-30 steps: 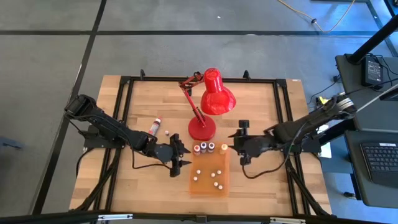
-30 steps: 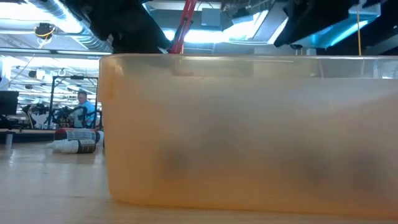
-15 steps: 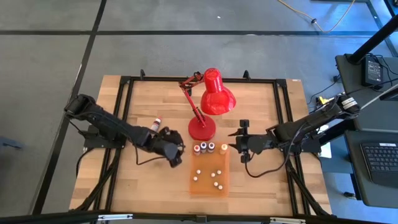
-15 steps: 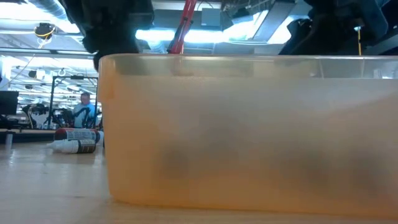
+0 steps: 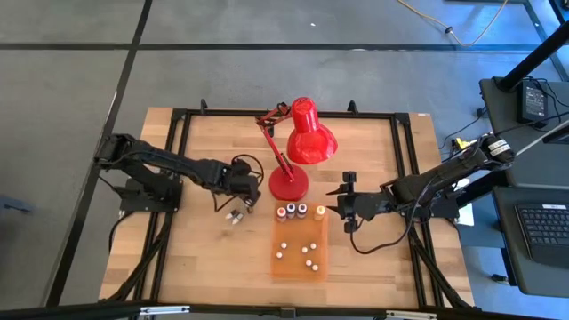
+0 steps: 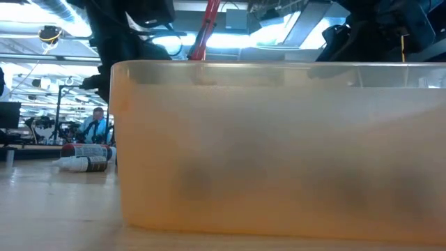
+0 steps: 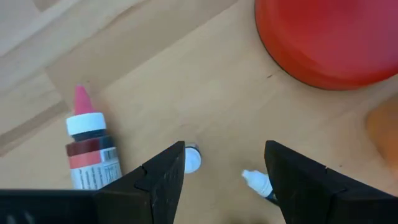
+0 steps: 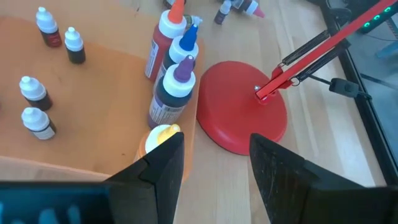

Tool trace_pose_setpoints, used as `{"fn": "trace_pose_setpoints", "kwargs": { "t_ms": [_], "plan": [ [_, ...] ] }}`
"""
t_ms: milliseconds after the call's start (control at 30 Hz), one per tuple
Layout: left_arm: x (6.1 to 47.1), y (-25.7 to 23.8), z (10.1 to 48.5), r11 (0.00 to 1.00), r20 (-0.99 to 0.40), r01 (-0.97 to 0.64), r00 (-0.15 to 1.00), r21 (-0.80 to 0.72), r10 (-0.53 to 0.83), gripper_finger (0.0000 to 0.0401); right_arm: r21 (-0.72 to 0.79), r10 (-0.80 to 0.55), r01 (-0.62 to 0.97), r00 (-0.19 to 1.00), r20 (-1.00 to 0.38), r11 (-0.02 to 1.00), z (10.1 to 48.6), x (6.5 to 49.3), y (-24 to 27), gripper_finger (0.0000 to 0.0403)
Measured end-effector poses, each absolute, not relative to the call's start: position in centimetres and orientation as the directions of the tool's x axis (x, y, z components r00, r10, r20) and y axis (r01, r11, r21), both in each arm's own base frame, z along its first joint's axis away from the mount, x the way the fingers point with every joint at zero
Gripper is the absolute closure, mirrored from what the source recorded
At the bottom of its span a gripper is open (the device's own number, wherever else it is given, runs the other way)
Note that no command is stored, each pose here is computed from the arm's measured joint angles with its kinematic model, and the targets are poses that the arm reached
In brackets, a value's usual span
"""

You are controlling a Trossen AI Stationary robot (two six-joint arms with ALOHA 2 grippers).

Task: Pick & Place food coloring
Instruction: Put the top small black food coloring bottle into the orange bin

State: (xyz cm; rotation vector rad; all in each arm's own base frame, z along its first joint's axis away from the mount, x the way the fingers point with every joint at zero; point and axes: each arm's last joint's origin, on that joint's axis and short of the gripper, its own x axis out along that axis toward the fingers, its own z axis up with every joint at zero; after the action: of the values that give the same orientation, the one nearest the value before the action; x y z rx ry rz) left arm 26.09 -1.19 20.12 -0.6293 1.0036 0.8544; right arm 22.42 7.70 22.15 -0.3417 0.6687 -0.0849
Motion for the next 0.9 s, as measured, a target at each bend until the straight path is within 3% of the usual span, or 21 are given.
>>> {"fn": "trace_pose_setpoints", "kwargs": {
  "t_ms": [167, 300, 900],
  "plan": [
    [26.1, -0.6, 20.1, 0.579, -0.916, -0.814, 0.265, -0.045, 0.302, 0.0187, -0.337, -0.186, -0.032, 0.783, -0.593, 0.941, 22.2, 22.4, 7.7, 0.0219],
    [26.0, -0.6, 19.7, 0.567, -0.945, -0.821, 0.23, -0.06, 0.234, 0.0187, -0.337, -0.186, -0.032, 0.783, -0.593, 0.941, 22.1, 22.4, 7.7, 0.0219],
    [26.8, 0.2, 17.0, 0.549, -0.971, -0.835, 0.11, 0.024, 0.211, 0.0187, -0.339, -0.184, -0.037, 0.782, -0.595, 0.94, 22.1, 22.4, 7.7, 0.0219]
  ]
}}
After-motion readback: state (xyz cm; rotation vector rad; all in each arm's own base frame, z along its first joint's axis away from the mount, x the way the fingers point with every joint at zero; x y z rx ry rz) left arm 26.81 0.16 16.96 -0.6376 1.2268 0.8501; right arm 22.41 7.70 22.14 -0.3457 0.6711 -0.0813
